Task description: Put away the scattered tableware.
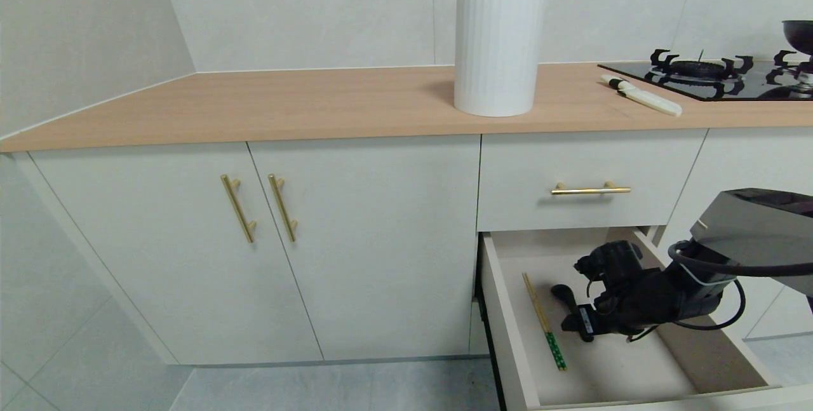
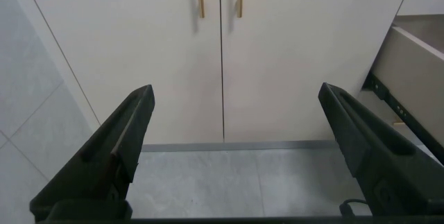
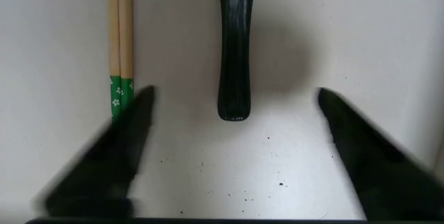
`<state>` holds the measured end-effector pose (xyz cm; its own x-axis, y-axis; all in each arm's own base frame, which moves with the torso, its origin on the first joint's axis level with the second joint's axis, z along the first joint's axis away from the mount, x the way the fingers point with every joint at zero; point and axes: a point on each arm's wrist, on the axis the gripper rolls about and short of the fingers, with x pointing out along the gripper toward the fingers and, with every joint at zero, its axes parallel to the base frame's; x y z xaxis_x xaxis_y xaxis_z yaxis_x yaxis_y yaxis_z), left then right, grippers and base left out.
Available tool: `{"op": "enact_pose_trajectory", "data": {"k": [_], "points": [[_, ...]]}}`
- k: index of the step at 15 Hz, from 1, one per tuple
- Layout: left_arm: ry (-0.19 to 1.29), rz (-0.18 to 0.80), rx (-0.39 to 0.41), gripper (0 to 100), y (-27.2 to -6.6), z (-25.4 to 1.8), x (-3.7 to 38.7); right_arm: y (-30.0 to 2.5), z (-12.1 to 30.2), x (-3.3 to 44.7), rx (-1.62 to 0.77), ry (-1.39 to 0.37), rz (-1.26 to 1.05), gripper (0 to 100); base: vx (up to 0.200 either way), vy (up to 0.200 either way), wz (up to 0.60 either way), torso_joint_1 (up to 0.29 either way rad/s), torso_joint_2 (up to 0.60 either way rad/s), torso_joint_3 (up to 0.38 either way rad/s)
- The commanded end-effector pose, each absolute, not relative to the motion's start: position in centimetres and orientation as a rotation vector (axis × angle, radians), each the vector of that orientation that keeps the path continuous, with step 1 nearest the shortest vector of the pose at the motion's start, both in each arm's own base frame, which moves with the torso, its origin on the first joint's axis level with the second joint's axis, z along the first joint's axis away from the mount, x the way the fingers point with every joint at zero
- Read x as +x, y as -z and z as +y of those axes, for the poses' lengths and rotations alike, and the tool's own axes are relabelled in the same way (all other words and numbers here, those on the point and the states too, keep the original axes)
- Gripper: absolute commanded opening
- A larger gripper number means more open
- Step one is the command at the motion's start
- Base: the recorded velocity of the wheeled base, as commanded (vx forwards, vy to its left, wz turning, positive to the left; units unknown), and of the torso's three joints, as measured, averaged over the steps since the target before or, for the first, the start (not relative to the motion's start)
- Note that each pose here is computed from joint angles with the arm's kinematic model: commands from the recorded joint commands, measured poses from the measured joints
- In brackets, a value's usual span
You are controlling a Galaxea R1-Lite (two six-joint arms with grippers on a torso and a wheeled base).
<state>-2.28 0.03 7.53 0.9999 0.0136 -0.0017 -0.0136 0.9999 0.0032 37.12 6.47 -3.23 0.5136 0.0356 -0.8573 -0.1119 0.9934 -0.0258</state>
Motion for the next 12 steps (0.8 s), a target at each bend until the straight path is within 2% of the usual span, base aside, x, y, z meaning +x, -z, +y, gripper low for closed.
{"op": "enact_pose_trajectory", "data": {"k": [1,3,7,8,9,12], "points": [[-0.014,0.003,0.003,100,-7.5,0.0,-2.3,3.0,6.5,37.1,-0.081,-0.089,1.022,100,0.0,0.0,0.0,0.0,0.0,0.0],[-0.014,0.003,0.003,100,-7.5,0.0,-2.3,1.7,6.4,37.1,-0.073,-0.084,0.994,100,0.0,0.0,0.0,0.0,0.0,0.0],[-0.014,0.003,0.003,100,-7.5,0.0,-2.3,-3.9,5.8,34.0,-0.04,-0.078,0.938,100,0.0,0.0,0.0,0.0,0.0,0.0],[-0.014,0.003,0.003,100,-7.5,0.0,-2.3,-3.9,5.8,34.0,-0.04,-0.078,0.938,100,0.0,0.0,0.0,0.0,0.0,0.0],[-0.014,0.003,0.003,100,-7.5,0.0,-2.3,-7.8,5.5,31.0,-0.005,-0.076,0.862,100,0.0,0.0,0.0,0.0,0.0,0.0],[-0.014,0.003,0.003,100,-7.5,0.0,-2.3,-10.0,5.9,27.0,0.01,-0.101,0.851,100,0.0,0.0,0.0,0.0,0.0,0.0]]}}
